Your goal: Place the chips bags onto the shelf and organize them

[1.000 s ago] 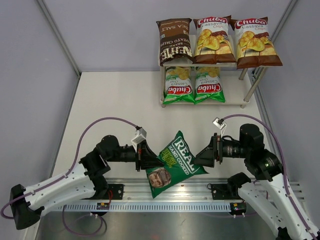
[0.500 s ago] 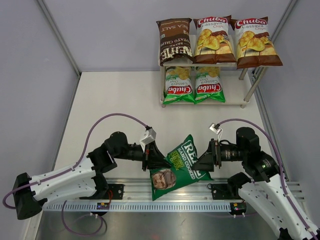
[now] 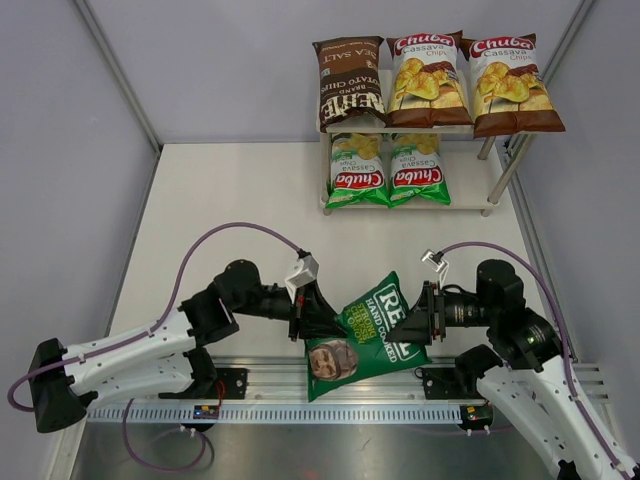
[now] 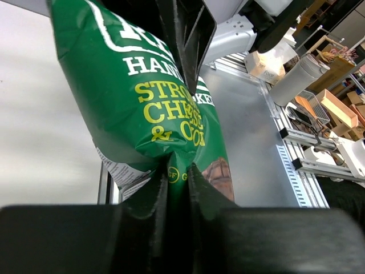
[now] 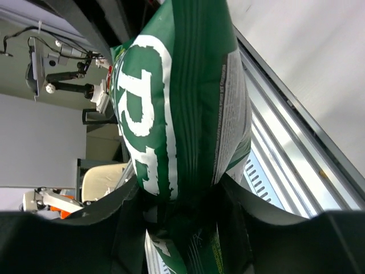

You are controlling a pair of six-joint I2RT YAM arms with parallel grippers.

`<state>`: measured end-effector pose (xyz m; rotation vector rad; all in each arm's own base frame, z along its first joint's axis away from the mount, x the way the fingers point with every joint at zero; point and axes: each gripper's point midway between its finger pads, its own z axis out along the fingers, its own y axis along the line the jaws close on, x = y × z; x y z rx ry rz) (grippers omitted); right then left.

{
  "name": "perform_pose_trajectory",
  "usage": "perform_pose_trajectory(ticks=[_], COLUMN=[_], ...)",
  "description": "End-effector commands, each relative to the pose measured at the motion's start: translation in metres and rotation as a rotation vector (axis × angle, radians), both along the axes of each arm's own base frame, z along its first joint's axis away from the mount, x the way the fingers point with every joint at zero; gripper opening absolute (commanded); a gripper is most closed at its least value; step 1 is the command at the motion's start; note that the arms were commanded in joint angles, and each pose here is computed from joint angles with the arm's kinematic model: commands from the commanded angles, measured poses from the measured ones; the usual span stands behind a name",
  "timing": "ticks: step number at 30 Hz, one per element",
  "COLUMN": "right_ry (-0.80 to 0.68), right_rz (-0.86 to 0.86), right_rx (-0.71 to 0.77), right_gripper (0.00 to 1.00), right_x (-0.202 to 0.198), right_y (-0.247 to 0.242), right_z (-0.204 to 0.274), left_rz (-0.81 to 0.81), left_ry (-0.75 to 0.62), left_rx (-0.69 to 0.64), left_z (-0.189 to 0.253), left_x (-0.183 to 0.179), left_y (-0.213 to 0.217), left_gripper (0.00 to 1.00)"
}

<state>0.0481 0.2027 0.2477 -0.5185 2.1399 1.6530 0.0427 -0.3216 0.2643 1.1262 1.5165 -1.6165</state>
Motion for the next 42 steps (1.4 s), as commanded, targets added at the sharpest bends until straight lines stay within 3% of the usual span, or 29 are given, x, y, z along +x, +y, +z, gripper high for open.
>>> perform_pose_trajectory(ticks=[1,6,8,11,14,20,24,37,42], right_ry=[-0.078,-0.154,-0.163,-0.169,-0.191,-0.253,-0.314,-0.527,-0.528], right_rz=[0.063,0.044,0.029,-0.01,-0.05,-0.124,-0.176,-0.135,-0.091], right_rx=[0.087,0.119,0.119,0.101,0.081,0.097,0.11,0.32,0.349], right_gripper=[0.35,0.1,0.01,0.0,0.0,0.0,0.0,0.0,0.0], right_x=[-0.009,-0.01,-0.008,-0.001,0.006,0.014,0.018,-0.002,-0.008], right_y=[0.003,0.001,0.001,0.001,0.0,-0.004,-0.008,-0.01,-0.008], right_z=[0.022,0.036,0.037,0.035,0.033,0.044,0.053,0.1,0.103], left_rz=[0.057,0.161,0.204,0.326,0.492,0.823,0.844,0.222,0.108], left_ry=[-0.146,-0.129,-0.121,-0.1,-0.071,0.021,0.073,0.128,0.146], left_rx=[-0.216,-0.185,-0.167,-0.154,-0.149,-0.147,-0.188,-0.317,-0.377], left_z=[0.071,0.067,0.063,0.065,0.067,0.056,0.04,0.035,0.041], left_x=[0.011,0.026,0.033,0.05,0.074,0.113,0.109,0.01,-0.005], left_y=[-0.006,-0.004,-0.002,0.005,0.018,0.062,0.074,0.035,0.03], left_gripper=[0.21,0.42,0.55,0.83,0.99,0.99,0.99,0.99,0.99])
